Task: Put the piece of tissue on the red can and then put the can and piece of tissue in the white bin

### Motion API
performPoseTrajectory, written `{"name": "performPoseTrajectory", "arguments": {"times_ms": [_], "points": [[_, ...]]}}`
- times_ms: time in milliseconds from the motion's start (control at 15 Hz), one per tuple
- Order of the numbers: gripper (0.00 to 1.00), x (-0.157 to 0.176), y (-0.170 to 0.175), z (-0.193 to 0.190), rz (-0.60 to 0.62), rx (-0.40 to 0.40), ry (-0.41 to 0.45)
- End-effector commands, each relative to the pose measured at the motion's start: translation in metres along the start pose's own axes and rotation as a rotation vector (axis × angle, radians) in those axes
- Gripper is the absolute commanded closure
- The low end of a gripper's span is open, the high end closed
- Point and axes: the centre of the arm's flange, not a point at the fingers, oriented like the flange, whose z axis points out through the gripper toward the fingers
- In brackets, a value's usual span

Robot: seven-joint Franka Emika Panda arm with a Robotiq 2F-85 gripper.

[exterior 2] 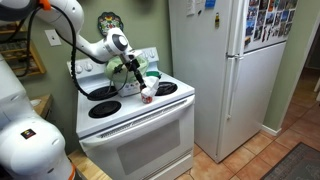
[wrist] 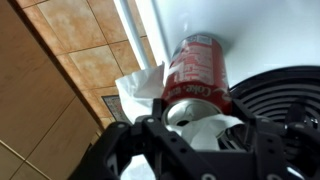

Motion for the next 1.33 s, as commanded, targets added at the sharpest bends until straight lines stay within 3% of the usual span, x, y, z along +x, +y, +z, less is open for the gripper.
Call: {"name": "performPoseTrajectory", "arguments": {"times_ms": [0,333,467,600,733,1000,1267], "points": [[0.57,0.002,0.008,-0.026,-0.032,-0.093,0.057],[0.57,0.018,0.018,-0.091,-0.089,-0.218,0.223],[0.57,0.021,0.018,-0.127,-0.101,-0.224,0.285],[0.57,0.023,0.016,-0.157,-0.126,-0.177,0.321],[0.57,0.022,0.013,-0.185,-0.142,-0.113,0.373],[0.57,0.012,-0.007,-0.229,-0.187,0.138,0.440],[0.57,0.001,-0.033,-0.243,-0.240,0.382,0.398]]}}
